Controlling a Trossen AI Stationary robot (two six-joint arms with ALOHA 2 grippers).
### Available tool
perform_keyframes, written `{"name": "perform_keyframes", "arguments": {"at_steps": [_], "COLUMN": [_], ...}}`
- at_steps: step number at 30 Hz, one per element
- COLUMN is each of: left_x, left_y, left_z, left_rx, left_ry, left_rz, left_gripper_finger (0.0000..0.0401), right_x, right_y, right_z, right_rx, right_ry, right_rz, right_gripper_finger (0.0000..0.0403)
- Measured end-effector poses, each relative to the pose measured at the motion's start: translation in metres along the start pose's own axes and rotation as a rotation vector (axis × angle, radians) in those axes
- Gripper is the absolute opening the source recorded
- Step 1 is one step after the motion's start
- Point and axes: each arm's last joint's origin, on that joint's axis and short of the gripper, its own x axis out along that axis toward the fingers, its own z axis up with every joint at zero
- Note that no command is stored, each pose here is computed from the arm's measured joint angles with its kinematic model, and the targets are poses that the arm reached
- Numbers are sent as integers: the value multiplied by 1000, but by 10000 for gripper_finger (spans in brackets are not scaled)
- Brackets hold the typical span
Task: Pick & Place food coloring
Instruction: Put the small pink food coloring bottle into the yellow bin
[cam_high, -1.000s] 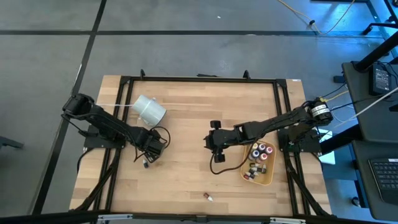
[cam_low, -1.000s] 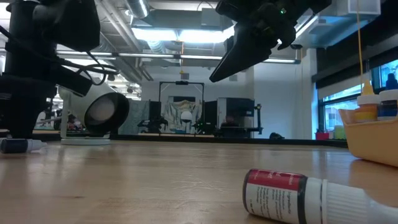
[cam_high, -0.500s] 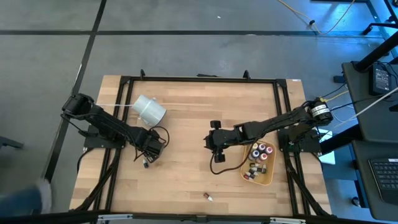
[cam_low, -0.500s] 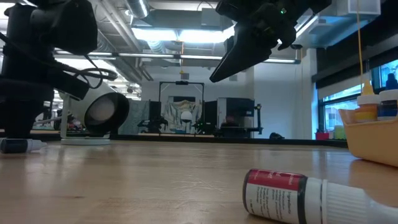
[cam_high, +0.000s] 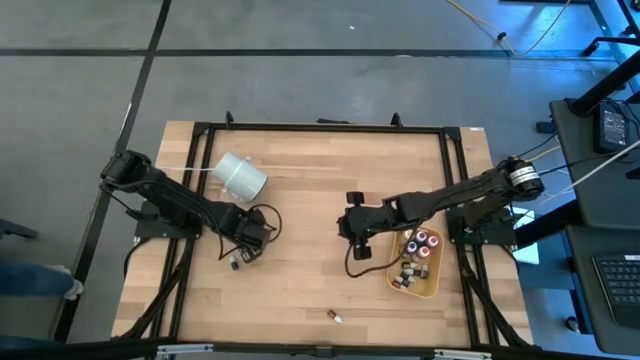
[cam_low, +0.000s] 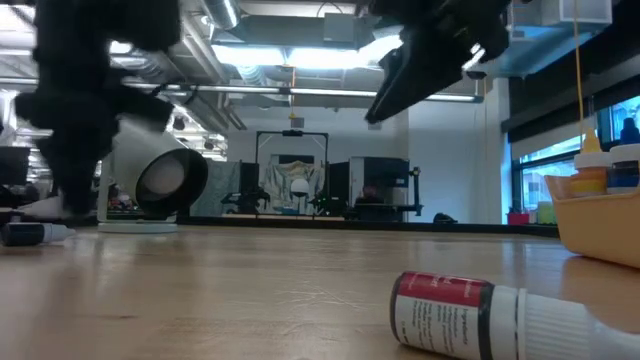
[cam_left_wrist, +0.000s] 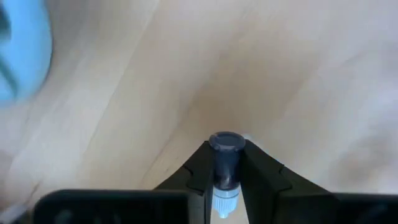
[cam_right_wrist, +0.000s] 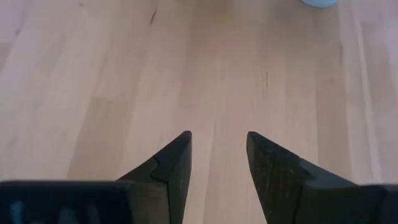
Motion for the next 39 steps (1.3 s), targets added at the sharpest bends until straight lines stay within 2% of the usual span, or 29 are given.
{"name": "perform_keyframes", "arguments": {"at_steps": [4,7,12,16,20,24,29,39], "left_x": [-22,-36,-52,-51,-37,-17,14,45], "left_y": [-14,-27,-44,-53,-63,-66,-67,-69], "left_z": [21,40,68,88,110,123,131,130], "left_rx": [19,33,139,225,297,344,312,293], "left_ry": [-124,-286,-566,-731,-863,-859,-790,-692], "left_rz": [-80,-186,-373,-413,-439,-478,-456,-430], "left_gripper_finger": [55,56,56,56,56,56,56,60], "right_x": [-19,-32,-50,-59,-61,-61,-62,-61], "right_y": [2,4,6,9,12,13,14,14], "right_z": [-1,-3,-10,-15,-16,-17,-17,-16], "right_rx": [-11,14,51,108,147,169,188,193], "right_ry": [10,25,79,113,127,131,131,120], "right_rz": [13,21,33,37,40,42,41,41], "right_gripper_finger": [156,156,156,156,156,156,156,156]}}
